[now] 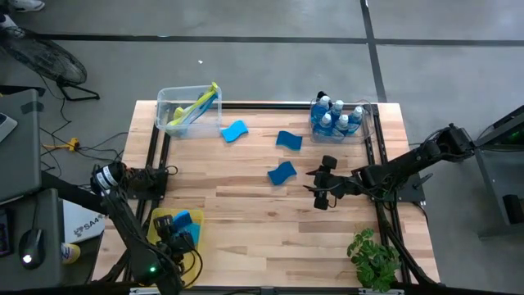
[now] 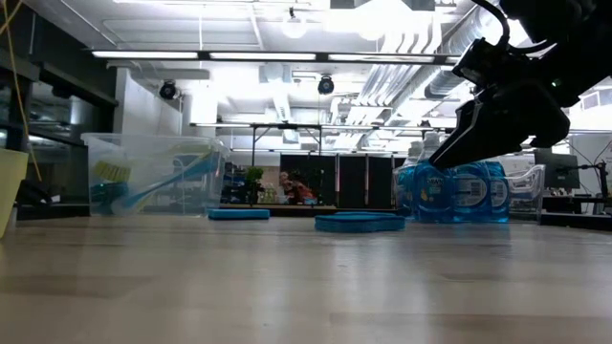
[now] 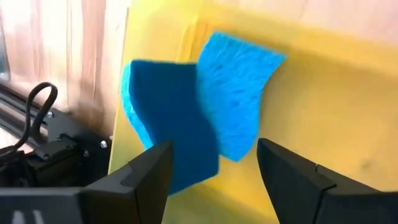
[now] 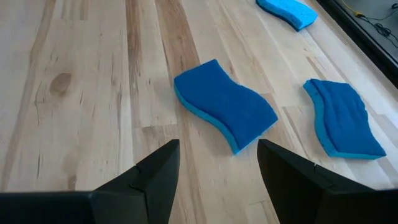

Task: Pick & Place Kitchen Sink Supplies
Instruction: Put the bottom sponge into the yellow bin

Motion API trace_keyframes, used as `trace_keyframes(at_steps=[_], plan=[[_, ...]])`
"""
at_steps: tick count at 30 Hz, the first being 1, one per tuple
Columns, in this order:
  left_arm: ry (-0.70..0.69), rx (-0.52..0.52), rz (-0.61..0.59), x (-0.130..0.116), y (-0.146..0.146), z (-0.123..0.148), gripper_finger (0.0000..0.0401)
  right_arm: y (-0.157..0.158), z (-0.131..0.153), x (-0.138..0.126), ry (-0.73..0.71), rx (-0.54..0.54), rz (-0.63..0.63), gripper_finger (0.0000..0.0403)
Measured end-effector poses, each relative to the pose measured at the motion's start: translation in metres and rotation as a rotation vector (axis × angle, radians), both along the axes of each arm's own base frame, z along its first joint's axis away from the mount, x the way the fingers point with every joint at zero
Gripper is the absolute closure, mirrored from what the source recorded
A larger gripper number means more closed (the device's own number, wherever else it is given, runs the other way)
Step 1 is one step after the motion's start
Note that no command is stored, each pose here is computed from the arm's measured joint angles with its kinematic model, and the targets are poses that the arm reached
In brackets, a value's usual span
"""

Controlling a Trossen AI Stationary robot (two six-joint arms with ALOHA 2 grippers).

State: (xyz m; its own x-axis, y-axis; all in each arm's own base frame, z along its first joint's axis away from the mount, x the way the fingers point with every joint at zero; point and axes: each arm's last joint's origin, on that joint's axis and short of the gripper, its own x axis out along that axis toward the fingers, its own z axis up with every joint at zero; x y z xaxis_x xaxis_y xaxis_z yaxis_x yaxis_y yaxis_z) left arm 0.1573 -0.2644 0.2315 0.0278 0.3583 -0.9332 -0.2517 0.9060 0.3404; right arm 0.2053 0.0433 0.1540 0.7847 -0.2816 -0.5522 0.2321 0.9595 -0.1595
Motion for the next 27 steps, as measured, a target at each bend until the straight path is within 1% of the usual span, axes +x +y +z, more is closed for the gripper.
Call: trace_keyframes(at_steps=[5, 7, 10, 12, 14, 17, 19, 23, 27], plan=[[-0.133, -0.051, 0.067, 0.007, -0.008, 0.022, 0.0185, 0.0, 0.0, 0.0, 0.0, 0.0, 0.0, 0.0194], [-0.23, -0.064, 0.122, 0.01, -0.011, 0.031, 0.0189, 0.0, 0.0, 0.0, 0.001, -0.011, -0.002, 0.0194], [-0.424, -0.063, 0.196, 0.016, -0.012, 0.043, 0.0194, -0.001, 0.001, 0.0, 0.003, -0.058, -0.004, 0.0194], [-0.557, -0.045, 0.214, 0.019, -0.012, 0.049, 0.0196, -0.001, 0.002, 0.002, -0.005, -0.096, 0.019, 0.0194], [-0.677, -0.015, 0.21, 0.022, -0.011, 0.052, 0.0197, -0.002, 0.004, 0.004, -0.005, -0.126, 0.067, 0.0194], [-0.816, 0.047, 0.202, 0.027, -0.006, 0.055, 0.0197, -0.007, 0.005, 0.007, -0.002, -0.122, 0.142, 0.0194], [-0.891, 0.079, 0.213, 0.033, -0.001, 0.055, 0.0197, -0.012, 0.005, 0.008, 0.005, -0.12, 0.164, 0.0194], [-0.989, 0.162, 0.241, 0.052, 0.015, 0.049, 0.0198, -0.024, 0.0, 0.011, 0.048, -0.167, 0.159, 0.0194], [-0.973, 0.204, 0.329, 0.075, 0.035, 0.036, 0.0198, -0.031, -0.01, 0.017, 0.092, -0.188, 0.207, 0.0194]])
